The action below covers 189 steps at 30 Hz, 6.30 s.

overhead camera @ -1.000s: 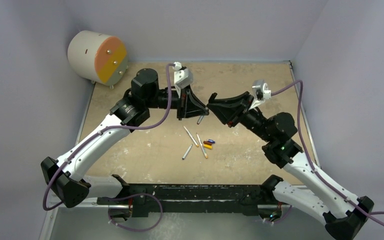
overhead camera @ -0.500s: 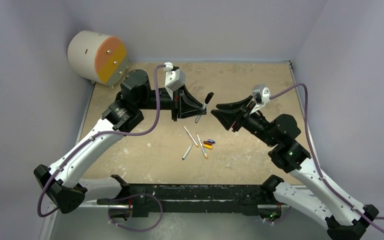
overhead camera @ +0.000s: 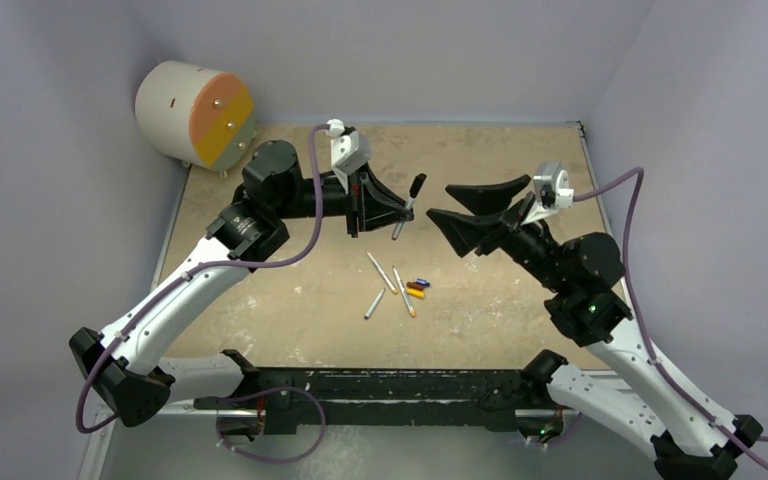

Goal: Insert the pens into the pen caps

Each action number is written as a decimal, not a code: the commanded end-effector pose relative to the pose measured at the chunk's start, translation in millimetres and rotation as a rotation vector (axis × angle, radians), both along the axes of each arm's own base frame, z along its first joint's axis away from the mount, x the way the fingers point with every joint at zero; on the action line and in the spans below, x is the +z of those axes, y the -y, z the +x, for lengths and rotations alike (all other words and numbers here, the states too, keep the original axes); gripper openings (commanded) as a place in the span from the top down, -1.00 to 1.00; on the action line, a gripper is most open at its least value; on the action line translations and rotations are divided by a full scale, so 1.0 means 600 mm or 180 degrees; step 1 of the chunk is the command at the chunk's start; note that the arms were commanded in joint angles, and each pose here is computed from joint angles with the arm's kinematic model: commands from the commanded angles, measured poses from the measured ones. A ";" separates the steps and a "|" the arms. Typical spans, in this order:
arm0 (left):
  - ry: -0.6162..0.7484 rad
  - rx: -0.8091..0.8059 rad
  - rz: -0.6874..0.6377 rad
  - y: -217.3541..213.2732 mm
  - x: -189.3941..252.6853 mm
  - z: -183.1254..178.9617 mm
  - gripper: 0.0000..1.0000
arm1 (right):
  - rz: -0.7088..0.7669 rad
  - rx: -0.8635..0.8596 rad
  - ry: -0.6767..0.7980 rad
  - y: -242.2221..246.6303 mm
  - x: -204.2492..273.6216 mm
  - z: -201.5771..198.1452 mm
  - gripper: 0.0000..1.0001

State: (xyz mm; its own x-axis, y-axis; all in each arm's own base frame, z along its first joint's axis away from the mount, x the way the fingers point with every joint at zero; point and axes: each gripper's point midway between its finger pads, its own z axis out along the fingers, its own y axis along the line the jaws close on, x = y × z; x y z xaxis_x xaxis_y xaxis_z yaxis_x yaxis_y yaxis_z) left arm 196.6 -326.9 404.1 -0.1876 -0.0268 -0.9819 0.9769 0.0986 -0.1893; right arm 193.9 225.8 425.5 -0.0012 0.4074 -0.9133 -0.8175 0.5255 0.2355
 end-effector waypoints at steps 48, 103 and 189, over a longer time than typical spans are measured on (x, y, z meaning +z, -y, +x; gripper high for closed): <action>0.0884 -0.0050 -0.0990 -0.015 0.221 -0.025 1.00 | -0.0285 0.1059 -0.0271 -0.131 -0.127 0.014 1.00; -0.1522 0.4655 0.2117 -0.331 -0.502 0.283 1.00 | -0.0938 -0.0863 -0.0821 0.000 -0.238 0.124 -0.10; -0.1875 0.4173 0.2391 -0.277 -0.629 0.321 1.00 | -0.2167 -0.0488 -0.1684 -0.071 -0.497 0.171 0.63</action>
